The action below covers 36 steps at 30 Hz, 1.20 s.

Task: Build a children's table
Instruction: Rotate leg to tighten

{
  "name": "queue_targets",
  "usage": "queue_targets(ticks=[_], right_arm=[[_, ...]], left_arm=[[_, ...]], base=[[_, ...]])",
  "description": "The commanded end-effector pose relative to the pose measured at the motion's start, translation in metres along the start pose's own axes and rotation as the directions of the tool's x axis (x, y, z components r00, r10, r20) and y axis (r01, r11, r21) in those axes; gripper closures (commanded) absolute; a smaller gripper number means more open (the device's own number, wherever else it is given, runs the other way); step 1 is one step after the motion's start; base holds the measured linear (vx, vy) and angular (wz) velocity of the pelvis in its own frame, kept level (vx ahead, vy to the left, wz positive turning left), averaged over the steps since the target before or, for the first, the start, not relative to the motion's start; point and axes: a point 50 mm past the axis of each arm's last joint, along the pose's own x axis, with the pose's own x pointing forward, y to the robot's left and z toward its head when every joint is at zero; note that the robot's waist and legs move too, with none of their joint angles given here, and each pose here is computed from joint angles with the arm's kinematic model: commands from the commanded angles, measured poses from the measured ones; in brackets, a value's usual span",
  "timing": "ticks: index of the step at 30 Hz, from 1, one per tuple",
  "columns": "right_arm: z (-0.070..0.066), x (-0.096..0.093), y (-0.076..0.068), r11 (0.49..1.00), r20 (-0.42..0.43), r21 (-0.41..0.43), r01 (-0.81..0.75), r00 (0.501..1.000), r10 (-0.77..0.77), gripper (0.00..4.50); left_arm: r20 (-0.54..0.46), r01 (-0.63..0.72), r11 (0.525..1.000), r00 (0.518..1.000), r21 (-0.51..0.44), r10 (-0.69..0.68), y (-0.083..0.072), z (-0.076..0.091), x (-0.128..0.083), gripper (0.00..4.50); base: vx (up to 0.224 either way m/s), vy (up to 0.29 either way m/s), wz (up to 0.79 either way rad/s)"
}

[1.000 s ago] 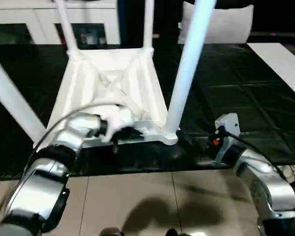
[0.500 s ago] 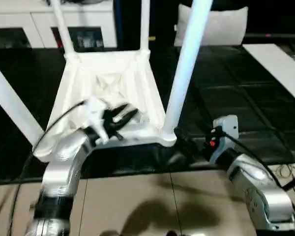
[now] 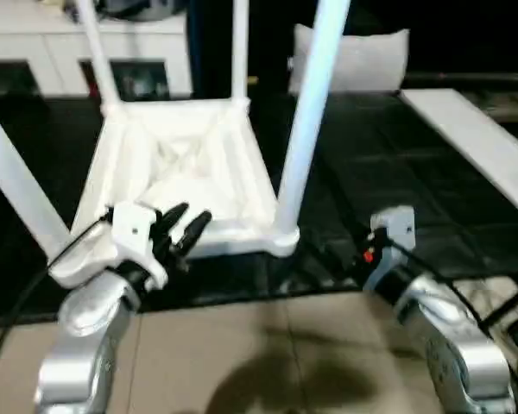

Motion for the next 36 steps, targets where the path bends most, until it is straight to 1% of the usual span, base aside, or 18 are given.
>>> queue_targets(ticks=[1,6,14,18,27,30,32,34,36], right_arm=[[0.003,0.002,0.001,1.0,0.007,-0.018,-0.003,1.0,0.003,0.0],[0.003,0.005,0.002,1.0,0.002,-0.026,-0.007,1.0,0.007,0.0],[0.003,0.007,0.002,0.999,0.0,-0.034,-0.018,1.0,0.019,0.0],[0.003,0.007,0.003,0.999,-0.002,-0.038,-0.021,1.0,0.021,0.0],[0.002,0.008,0.005,0.999,-0.011,-0.039,-0.034,0.999,0.034,0.0],[0.003,0.01,0.002,0.999,-0.003,-0.022,-0.025,1.0,0.025,0.0],[0.005,0.011,-0.002,1.0,0.004,0.001,-0.001,1.0,0.001,0.0],[0.006,0.011,-0.006,1.0,0.004,0.007,0.013,1.0,-0.013,0.0],[0.006,0.011,-0.007,1.0,0.003,0.011,0.012,1.0,-0.012,0.0]], left_arm=[[-0.021,-0.013,1.0,1.0,0.002,0.013,-0.004,0.0,0.0,2.5],[-0.037,-0.065,0.998,0.997,-0.022,0.065,-0.001,-0.001,-0.001,2.5],[-0.034,-0.083,0.996,0.996,-0.025,0.082,-0.002,0.001,-0.003,2.5],[-0.035,-0.121,0.992,0.992,-0.043,0.119,0.0,0.0,-0.004,2.5],[-0.034,-0.17,0.985,0.985,-0.04,0.168,0.001,0.0,-0.008,2.5],[-0.035,-0.208,0.977,0.978,-0.046,0.206,0.003,0.0,-0.011,2.5],[-0.03,-0.226,0.973,0.974,-0.038,0.225,0.004,0.001,-0.012,2.5],[-0.029,-0.229,0.973,0.973,-0.02,0.228,0.004,0.002,-0.013,2.5],[-0.023,-0.22,0.975,0.975,-0.013,0.219,0.003,0.003,-0.013,2.5]], base=[[0.062,0.001,-0.06],[0.012,0.012,-0.05],[-0.001,0.008,0.0],[0.0,0.0,0.0],[0.007,-0.003,0.01],[0.0,0.0,0.0],[0.0,0.0,0.0],[0.0,0.0,0.0],[0.0,0.0,0.0]])
